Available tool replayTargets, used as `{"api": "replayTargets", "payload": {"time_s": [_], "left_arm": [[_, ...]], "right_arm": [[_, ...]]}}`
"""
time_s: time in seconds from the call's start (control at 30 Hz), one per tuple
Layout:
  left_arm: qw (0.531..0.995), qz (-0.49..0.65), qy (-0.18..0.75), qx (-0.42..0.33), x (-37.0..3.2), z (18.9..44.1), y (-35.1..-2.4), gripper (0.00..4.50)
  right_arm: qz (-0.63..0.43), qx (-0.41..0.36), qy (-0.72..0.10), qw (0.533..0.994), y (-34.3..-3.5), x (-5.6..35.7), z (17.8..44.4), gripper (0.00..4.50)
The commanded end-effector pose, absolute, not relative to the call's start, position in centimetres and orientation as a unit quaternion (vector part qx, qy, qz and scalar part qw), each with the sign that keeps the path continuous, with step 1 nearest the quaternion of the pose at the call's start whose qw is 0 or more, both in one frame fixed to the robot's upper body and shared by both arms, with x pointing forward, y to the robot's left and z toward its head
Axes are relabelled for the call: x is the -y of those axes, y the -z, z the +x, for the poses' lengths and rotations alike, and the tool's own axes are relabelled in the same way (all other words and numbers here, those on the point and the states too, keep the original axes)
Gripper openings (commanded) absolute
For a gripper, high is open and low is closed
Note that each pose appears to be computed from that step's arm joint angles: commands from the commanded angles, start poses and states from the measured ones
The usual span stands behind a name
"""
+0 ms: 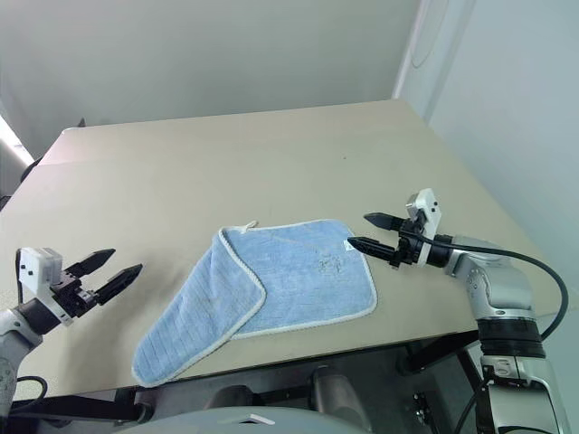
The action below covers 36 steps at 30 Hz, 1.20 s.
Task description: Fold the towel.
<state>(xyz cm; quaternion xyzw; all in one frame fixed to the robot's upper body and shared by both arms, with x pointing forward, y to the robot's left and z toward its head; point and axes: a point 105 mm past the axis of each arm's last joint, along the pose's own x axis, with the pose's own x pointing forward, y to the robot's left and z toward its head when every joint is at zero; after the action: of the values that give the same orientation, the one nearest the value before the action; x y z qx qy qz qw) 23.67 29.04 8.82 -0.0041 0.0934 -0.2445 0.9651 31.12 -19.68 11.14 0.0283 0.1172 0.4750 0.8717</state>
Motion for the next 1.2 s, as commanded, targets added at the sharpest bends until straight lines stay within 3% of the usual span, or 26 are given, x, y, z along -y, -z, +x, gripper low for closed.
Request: {"api": "replayTargets", "payload": {"time_s": [0.03,0.33,0.53,0.97,1.13,1.2], "left_arm": [[0.962,0.010,0.263,-0.069,-28.5,24.3,-10.3,4.30],[0.955,-0.003,0.291,-0.056,-25.9,24.7,-9.9,4.30],[0.953,-0.014,0.298,-0.057,-24.4,24.8,-9.2,4.30],[0.954,-0.013,0.296,-0.050,-22.8,25.2,-9.2,4.30],[0.954,-0.016,0.296,-0.043,-22.5,25.8,-9.3,4.30],[0.952,-0.016,0.302,-0.041,-22.1,25.9,-9.5,4.30]], "right_arm": [[0.004,-0.086,-0.481,0.873,-12.6,19.4,31.9,4.47],[0.017,-0.085,-0.442,0.893,-12.1,18.8,34.8,4.47],[-0.011,-0.167,-0.379,0.910,-8.4,18.2,37.8,4.47],[-0.054,-0.243,-0.361,0.899,-4.5,17.5,39.1,4.47],[-0.083,-0.249,-0.391,0.882,-3.8,16.1,38.8,4.47],[-0.096,-0.252,-0.399,0.876,-3.4,15.6,38.8,4.10]]}}
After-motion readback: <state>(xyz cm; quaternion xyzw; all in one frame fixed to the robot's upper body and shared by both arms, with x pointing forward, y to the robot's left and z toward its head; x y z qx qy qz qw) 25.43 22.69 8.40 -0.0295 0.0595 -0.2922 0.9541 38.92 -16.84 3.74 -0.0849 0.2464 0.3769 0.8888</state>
